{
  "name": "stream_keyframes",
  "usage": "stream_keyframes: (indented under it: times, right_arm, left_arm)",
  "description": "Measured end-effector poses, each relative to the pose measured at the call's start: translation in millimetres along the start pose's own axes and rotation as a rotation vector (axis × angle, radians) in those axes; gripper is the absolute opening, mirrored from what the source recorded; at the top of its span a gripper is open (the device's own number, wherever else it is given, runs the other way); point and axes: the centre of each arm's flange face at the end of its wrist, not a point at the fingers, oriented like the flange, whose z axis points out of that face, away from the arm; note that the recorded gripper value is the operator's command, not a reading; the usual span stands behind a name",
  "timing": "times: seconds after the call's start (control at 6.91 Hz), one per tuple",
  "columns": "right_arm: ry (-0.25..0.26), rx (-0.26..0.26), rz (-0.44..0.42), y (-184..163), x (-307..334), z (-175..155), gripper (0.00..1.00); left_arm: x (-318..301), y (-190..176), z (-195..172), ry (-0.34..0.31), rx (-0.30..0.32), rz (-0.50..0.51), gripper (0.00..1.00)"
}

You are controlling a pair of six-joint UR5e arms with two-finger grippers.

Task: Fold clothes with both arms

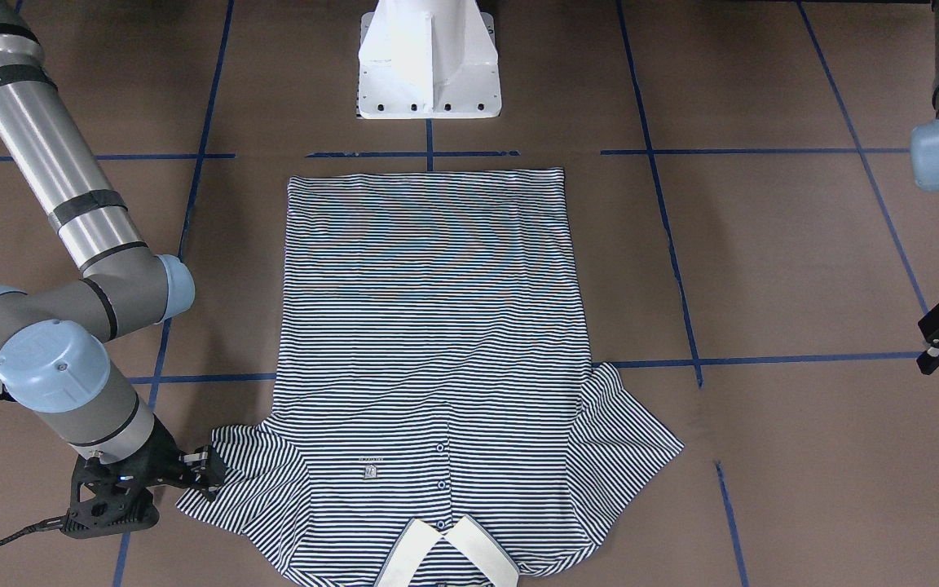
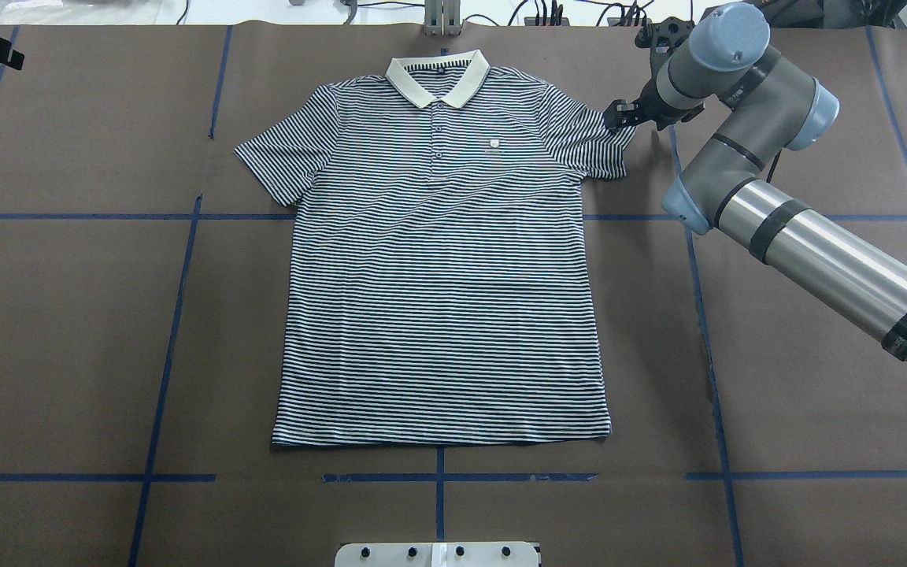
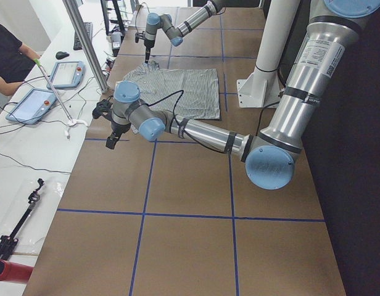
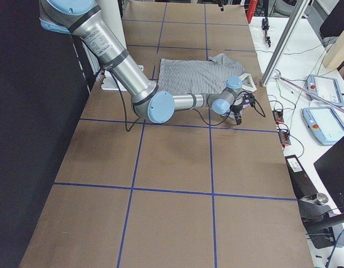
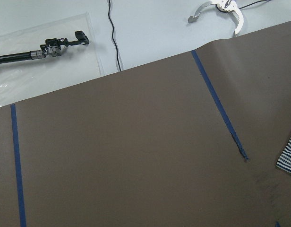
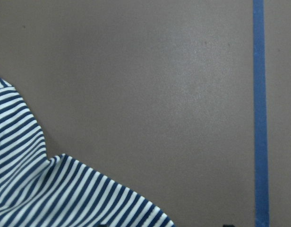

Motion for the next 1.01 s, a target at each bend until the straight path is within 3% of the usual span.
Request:
stream_keyframes:
  times: [0.29, 0.72, 1.01]
  right_arm:
    - [-0.002, -0.004, -0.009, 0.4, -0.1, 0.2, 0.04]
    - [-0.008, -0.008, -0.015, 0.2, -1.4, -0.4, 0.0]
    - [-0.044, -0.004, -0.023, -7.8, -11.5, -14.2, 0.0]
  left_arm:
    - [0.7, -0.5, -0.4, 0.001, 0.001, -0.001, 1.0]
    - [1.4, -2.0, -1.4, 0.003, 0.002, -0.006, 1.0]
    - [3.0, -4.7, -2.7, 0.004, 0.006, -0.006, 1.0]
